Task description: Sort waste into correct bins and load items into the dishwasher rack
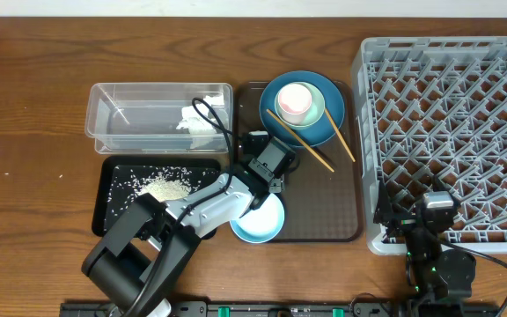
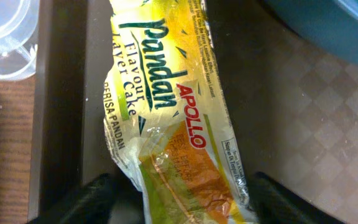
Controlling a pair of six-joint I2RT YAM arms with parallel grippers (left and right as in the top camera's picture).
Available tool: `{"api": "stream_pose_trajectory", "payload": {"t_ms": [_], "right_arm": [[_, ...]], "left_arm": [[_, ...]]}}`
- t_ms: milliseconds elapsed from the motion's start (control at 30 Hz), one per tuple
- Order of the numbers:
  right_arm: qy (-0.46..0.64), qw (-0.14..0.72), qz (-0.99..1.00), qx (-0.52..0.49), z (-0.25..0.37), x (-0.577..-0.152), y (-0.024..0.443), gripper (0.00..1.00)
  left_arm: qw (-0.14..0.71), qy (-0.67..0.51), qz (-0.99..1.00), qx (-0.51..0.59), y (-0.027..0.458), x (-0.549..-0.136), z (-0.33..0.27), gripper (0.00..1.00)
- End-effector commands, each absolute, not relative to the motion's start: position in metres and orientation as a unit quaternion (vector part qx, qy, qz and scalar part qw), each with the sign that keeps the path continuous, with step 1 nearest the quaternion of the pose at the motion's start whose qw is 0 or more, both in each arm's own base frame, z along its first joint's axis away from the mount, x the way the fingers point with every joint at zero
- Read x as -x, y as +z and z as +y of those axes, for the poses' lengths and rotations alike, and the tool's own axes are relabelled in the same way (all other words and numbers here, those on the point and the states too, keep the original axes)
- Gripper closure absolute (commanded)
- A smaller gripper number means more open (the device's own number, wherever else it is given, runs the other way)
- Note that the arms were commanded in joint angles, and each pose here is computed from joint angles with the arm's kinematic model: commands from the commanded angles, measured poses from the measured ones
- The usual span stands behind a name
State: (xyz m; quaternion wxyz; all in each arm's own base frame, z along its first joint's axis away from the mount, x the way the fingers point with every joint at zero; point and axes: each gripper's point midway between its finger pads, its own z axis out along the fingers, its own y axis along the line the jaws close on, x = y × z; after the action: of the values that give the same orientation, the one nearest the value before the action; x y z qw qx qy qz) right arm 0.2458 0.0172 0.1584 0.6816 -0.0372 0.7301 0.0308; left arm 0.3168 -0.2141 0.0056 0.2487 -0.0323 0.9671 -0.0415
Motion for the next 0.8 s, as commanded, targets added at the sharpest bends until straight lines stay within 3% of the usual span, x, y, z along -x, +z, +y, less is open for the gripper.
{"api": "stream_pose_trajectory", "payload": {"t_ms": [0, 367, 533, 667, 767], "right_arm": [[0.030, 0.680, 0.731, 0.040, 0.018, -0.246, 0.157, 0.01], [0.030, 0.680, 0.731, 0.040, 0.018, -0.246, 0.157, 0.01], [0.030, 0.680, 0.731, 0.040, 0.018, -0.246, 0.157, 0.01], [0.030, 0.680, 0.731, 0.040, 0.018, -0.246, 0.157, 0.01], [0.030, 0.680, 0.731, 0.040, 0.018, -0.246, 0.157, 0.01]], "left_arm": [[0.247, -0.019, 0.969, 0.016, -0.001, -0.315, -0.208, 0.37], [0.245, -0.018, 0.969, 0.016, -0.002, -0.314, -0.207, 0.68], [0.252, -0.016, 0.967, -0.008, 0.004, -0.316, -0.208, 0.76], [0.275, -0.020, 0.961, -0.026, 0.022, -0.322, -0.210, 0.93], [0.292, -0.034, 0.955, -0.024, 0.041, -0.324, -0.213, 0.94]]}}
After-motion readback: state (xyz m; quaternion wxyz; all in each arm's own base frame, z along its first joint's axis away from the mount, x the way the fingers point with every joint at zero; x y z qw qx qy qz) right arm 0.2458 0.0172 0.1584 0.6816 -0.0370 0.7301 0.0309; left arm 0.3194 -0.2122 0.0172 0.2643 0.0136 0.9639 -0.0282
